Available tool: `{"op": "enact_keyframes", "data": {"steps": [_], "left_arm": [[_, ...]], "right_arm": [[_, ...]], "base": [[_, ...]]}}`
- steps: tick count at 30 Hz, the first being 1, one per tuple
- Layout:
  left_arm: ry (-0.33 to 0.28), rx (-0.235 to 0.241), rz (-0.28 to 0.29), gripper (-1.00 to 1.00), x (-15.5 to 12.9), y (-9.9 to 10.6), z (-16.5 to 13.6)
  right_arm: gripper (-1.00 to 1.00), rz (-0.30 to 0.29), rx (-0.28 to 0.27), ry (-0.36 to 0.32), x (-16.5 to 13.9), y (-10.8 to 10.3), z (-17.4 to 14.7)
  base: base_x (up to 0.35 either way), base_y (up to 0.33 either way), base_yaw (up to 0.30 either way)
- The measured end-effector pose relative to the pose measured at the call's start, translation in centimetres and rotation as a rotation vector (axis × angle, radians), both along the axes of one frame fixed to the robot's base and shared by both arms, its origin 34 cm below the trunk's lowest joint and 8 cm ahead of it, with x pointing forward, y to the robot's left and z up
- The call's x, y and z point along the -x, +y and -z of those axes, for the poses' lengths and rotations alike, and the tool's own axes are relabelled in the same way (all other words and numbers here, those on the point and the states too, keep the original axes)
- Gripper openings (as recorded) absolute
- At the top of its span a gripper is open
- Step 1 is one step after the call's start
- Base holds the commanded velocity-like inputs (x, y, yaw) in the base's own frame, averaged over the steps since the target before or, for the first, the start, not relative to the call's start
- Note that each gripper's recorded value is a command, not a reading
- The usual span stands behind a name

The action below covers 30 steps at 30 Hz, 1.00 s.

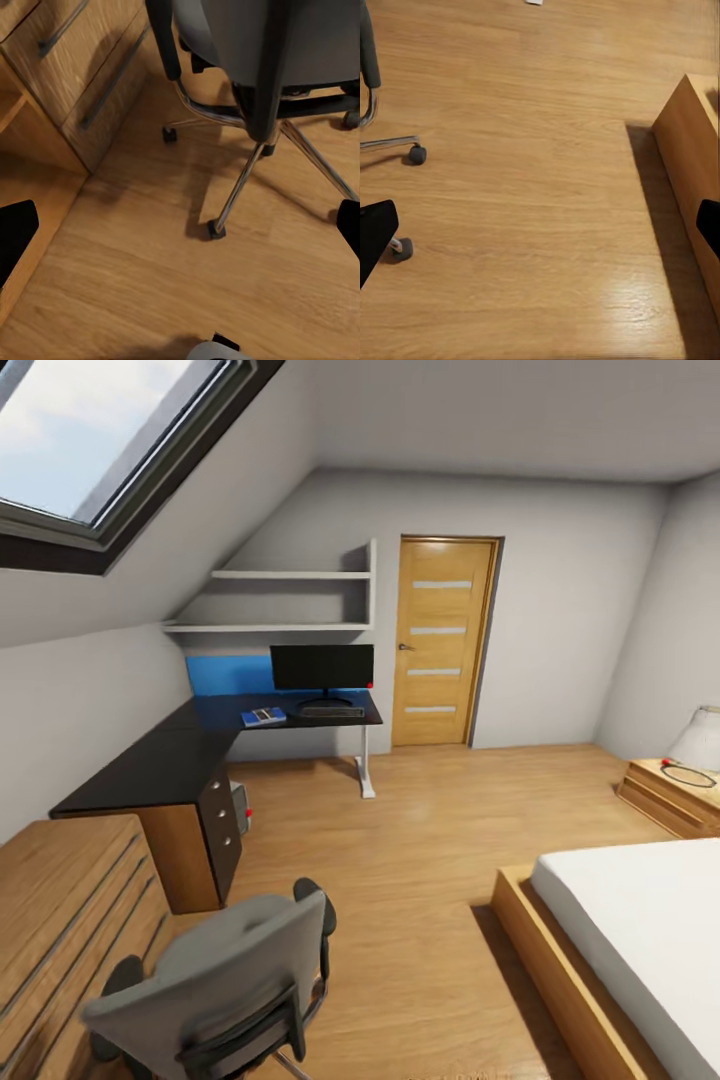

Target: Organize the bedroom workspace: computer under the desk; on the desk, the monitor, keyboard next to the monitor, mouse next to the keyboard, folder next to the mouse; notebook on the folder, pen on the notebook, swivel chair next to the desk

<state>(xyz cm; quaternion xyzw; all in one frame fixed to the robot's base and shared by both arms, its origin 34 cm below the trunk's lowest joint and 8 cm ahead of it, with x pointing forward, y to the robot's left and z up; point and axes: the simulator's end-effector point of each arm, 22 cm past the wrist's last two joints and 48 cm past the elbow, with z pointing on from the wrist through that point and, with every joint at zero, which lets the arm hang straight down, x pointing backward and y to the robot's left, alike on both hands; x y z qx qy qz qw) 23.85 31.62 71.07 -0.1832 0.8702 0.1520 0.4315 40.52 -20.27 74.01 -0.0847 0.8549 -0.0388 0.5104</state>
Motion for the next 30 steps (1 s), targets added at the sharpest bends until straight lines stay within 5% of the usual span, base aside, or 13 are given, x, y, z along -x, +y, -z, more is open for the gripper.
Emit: {"op": "enact_keyframes", "data": {"steps": [30], "left_arm": [[-0.001, 0.000, 0.001, 1.00, -0.02, 0.05, -0.02]], "right_arm": [[1.00, -0.008, -0.002, 0.002, 0.06, 0.17, 0.04]], "base": [[-0.026, 0.290, -0.041]]}}
